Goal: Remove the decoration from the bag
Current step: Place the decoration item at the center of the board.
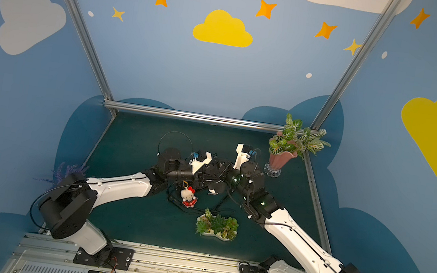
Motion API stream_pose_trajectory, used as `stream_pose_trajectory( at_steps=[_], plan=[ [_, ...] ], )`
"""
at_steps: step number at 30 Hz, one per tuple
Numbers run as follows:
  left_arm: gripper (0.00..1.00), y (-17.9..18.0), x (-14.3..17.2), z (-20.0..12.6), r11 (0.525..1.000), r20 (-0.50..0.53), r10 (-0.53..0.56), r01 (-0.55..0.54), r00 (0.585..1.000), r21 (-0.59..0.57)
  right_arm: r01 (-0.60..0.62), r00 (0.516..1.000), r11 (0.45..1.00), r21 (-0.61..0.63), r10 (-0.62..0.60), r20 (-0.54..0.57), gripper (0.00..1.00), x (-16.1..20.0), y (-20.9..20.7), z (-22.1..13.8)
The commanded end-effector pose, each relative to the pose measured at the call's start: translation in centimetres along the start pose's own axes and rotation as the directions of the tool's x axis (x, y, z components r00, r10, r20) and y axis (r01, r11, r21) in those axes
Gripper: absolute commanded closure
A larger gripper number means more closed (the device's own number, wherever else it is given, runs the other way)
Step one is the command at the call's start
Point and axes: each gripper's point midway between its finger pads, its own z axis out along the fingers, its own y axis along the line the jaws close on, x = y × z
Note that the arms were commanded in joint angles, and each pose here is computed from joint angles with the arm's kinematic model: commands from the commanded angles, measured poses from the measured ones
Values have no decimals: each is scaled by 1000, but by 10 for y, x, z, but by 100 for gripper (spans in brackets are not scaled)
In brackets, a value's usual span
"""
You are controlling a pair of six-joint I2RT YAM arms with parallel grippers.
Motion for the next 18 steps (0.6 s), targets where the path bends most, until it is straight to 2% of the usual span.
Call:
stream_pose_trajectory(
  at_steps=[1, 6, 9, 11, 14, 18],
  plan=[
    [50, -2, -12, -1, 1000, 25, 8, -8, 1000, 10, 41, 999, 999, 4, -41, 32, 72, -8, 2, -4],
    [57, 0, -11, -1, 1000, 9, -18, 18, 1000, 6, 59, 996, 998, 31, -60, 60, 50, -12, -4, -12],
    [60, 1, -12, -1, 999, 6, -35, 35, 999, 4, 85, 994, 996, 33, -87, 68, 34, -14, -3, -18],
    [62, 0, -13, -1, 999, 3, -37, 37, 999, 5, 114, 990, 993, 36, -117, 73, 27, -16, -2, -24],
    [63, -1, -17, -4, 999, 11, -36, 36, 999, 2, 137, 985, 988, 66, -143, 94, 17, -20, -5, -34],
    [63, -7, -40, -19, 1000, 41, -23, 24, 999, -12, 177, 971, 977, 121, -193, 143, 13, -29, -15, -48]
  ],
)
